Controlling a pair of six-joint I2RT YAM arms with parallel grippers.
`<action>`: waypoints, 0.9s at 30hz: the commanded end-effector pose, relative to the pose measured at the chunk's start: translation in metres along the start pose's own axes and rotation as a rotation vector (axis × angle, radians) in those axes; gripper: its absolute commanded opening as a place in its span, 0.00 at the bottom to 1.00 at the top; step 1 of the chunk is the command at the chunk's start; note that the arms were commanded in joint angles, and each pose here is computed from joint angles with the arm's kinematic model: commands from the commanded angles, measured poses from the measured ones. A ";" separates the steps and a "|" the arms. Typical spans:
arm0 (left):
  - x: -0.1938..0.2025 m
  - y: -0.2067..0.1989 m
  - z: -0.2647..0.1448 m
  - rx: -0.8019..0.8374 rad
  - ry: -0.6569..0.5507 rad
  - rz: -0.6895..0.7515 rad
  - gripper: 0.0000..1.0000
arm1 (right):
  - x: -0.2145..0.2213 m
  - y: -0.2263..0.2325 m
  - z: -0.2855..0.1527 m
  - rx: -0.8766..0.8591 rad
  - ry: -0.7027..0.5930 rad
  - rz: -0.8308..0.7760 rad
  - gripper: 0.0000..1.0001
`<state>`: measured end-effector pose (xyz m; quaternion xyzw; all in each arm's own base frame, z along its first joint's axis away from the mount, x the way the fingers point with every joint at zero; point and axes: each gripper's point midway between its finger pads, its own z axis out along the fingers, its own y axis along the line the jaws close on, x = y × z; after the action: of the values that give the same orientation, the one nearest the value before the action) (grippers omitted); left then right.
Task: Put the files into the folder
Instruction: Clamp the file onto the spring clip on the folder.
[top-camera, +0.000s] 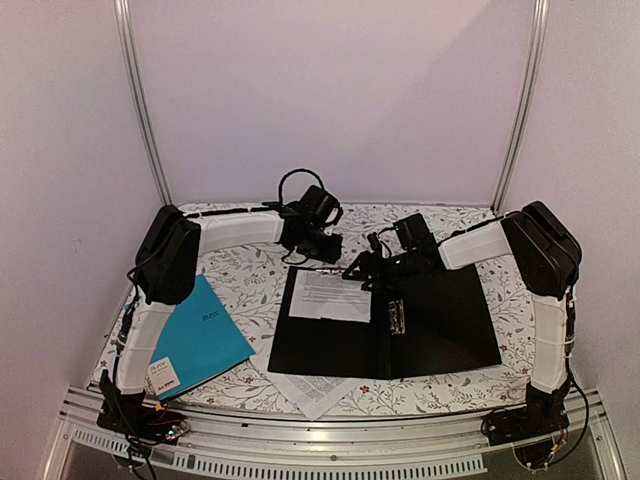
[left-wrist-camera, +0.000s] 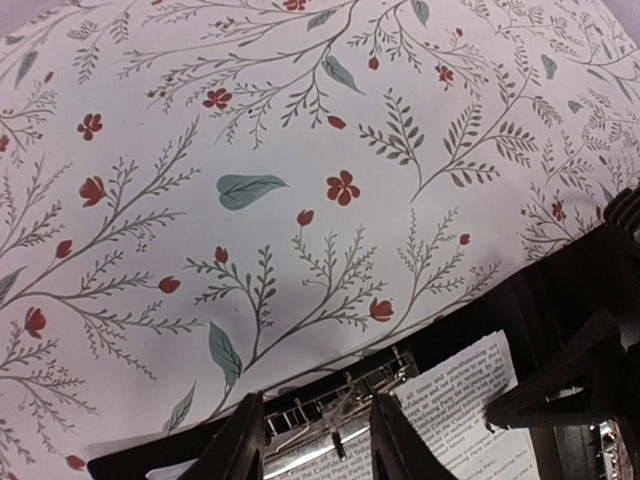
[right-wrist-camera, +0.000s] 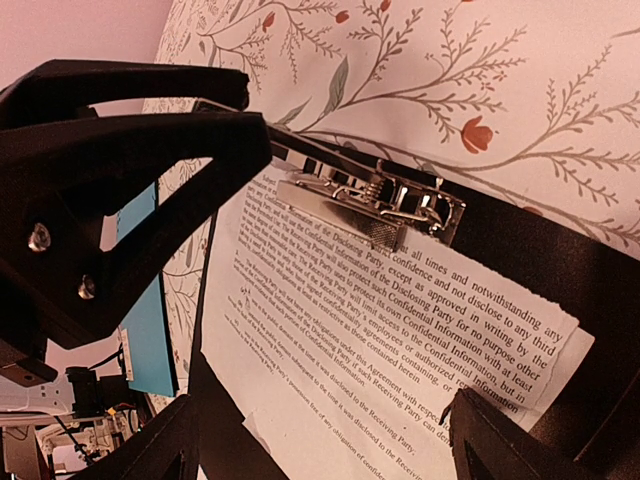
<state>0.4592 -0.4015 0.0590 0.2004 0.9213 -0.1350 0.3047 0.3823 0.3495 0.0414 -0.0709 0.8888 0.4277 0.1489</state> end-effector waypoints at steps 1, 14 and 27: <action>-0.010 0.001 -0.008 0.003 -0.018 -0.006 0.36 | 0.043 -0.054 0.013 0.135 0.109 0.110 0.86; -0.019 -0.001 -0.020 0.017 -0.045 -0.009 0.30 | 0.043 -0.055 0.015 0.132 0.113 0.111 0.86; -0.027 -0.002 -0.032 0.033 -0.077 -0.022 0.34 | 0.044 -0.056 0.016 0.133 0.115 0.116 0.86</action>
<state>0.4596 -0.4012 0.0707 0.1965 0.9180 -0.1438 0.3130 0.3822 0.3514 0.0409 -0.0742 0.8859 0.4332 0.1484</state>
